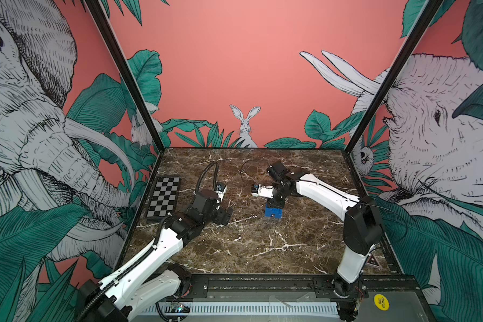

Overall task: Assemble the letter h with lego
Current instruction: Assemble the lego brick with the lego brick.

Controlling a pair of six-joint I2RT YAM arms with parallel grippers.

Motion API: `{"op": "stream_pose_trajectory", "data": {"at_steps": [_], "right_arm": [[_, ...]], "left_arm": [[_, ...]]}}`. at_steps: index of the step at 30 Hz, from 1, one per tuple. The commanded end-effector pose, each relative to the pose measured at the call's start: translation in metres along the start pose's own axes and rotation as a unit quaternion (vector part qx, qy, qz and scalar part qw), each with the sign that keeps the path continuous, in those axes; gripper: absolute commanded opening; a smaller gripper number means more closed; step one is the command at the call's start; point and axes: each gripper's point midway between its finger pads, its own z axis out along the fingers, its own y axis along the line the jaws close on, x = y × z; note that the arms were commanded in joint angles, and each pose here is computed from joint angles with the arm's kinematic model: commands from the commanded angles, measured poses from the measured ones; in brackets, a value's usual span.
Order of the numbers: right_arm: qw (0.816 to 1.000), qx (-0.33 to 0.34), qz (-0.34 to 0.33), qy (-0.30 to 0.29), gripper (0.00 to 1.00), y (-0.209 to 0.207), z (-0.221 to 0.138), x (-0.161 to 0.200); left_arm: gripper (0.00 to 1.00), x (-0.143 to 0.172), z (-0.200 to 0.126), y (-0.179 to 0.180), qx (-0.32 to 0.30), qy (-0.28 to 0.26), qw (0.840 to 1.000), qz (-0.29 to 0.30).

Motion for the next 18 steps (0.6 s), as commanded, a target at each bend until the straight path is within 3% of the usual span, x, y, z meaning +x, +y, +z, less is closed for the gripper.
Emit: {"op": "stream_pose_trajectory", "data": {"at_steps": [1, 18], "right_arm": [[1.000, -0.009, -0.003, -0.007, 0.00, -0.0015, -0.0009, -0.0040], [1.000, -0.019, -0.007, -0.010, 0.00, 0.0003, 0.0058, -0.0018]], "left_arm": [[0.99, -0.0005, -0.0023, 0.0008, -0.004, -0.003, 1.000, 0.008], [0.99, 0.0010, 0.0003, 0.0020, -0.009, 0.002, 1.000, 0.009]]}}
